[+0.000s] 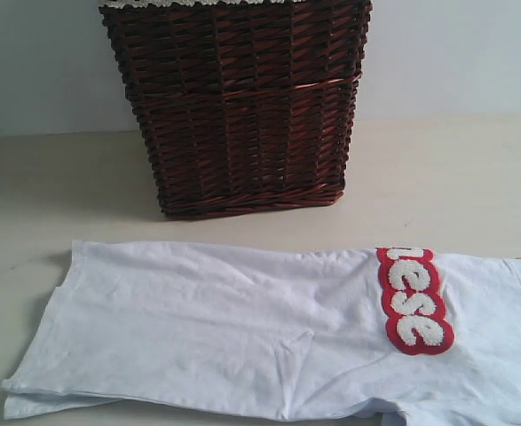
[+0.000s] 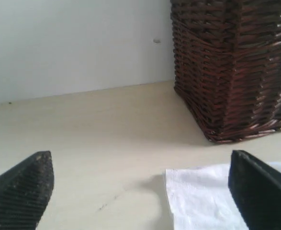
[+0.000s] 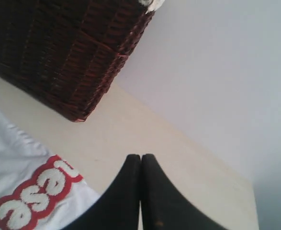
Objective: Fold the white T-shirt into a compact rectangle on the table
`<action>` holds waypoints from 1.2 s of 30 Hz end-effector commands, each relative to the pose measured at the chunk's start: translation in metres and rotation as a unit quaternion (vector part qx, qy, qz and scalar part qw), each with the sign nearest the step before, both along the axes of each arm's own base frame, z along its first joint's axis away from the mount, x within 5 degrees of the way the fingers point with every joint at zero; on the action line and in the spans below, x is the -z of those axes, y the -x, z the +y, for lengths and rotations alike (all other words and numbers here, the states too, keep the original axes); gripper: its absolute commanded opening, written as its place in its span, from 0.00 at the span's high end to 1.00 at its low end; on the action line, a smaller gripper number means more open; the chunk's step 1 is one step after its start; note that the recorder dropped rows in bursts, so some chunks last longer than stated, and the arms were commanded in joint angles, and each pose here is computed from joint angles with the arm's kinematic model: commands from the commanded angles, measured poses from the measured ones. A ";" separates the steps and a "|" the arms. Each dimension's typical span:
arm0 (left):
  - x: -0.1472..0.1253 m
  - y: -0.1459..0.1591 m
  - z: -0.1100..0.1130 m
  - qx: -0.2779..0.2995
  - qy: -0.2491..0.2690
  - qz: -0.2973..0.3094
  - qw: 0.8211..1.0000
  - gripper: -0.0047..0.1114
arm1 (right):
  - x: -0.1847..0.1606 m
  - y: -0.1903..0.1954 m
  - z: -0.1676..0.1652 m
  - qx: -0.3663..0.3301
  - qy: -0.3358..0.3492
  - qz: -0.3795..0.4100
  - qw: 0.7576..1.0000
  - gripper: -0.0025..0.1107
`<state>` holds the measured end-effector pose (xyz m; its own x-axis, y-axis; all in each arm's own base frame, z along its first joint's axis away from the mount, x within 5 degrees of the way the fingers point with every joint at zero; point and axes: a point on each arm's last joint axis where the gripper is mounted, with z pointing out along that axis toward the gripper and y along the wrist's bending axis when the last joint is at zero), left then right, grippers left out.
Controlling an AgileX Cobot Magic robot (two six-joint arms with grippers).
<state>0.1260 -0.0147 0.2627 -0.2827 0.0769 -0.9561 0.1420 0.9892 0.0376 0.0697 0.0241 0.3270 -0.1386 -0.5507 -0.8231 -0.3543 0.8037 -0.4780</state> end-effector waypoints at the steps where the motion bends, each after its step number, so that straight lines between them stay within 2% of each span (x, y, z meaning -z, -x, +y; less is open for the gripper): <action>1: 0.001 0.008 0.000 0.010 -0.002 0.017 1.000 0.15 | -0.010 0.020 0.002 0.020 0.012 -0.066 0.998 0.98; 4: 0.001 0.010 -0.001 0.011 -0.001 0.014 1.000 0.15 | -0.008 0.033 0.005 0.025 0.010 -0.073 0.997 0.98; 9: 0.005 0.020 0.001 0.012 -0.011 -0.002 1.000 0.15 | -0.002 0.046 0.004 0.083 -0.106 -0.034 0.990 0.98; 12: 0.021 0.034 0.002 0.013 -0.026 -0.012 1.000 0.15 | 0.000 0.047 0.001 0.111 -0.136 -0.025 0.984 0.98; 19: 0.073 0.065 0.005 0.015 -0.062 -0.057 0.996 0.15 | 0.000 0.047 0.001 0.115 -0.139 -0.023 0.983 0.98; 20: 0.071 0.067 0.005 0.013 -0.061 -0.073 0.995 0.15 | 0.000 0.048 0.001 0.114 -0.139 -0.025 0.983 0.98; 25: 0.080 0.074 0.002 0.037 -0.062 -0.032 0.997 0.15 | 0.000 0.049 0.001 0.114 -0.138 -0.024 0.984 0.98; 32: 0.081 0.074 0.002 0.039 -0.062 -0.026 0.997 0.15 | 0.005 0.050 0.003 0.107 -0.136 0.003 0.985 0.98; 36: 0.081 0.074 0.002 0.039 -0.062 -0.026 0.997 0.15 | 0.003 0.046 0.001 0.111 -0.136 -0.011 0.984 0.98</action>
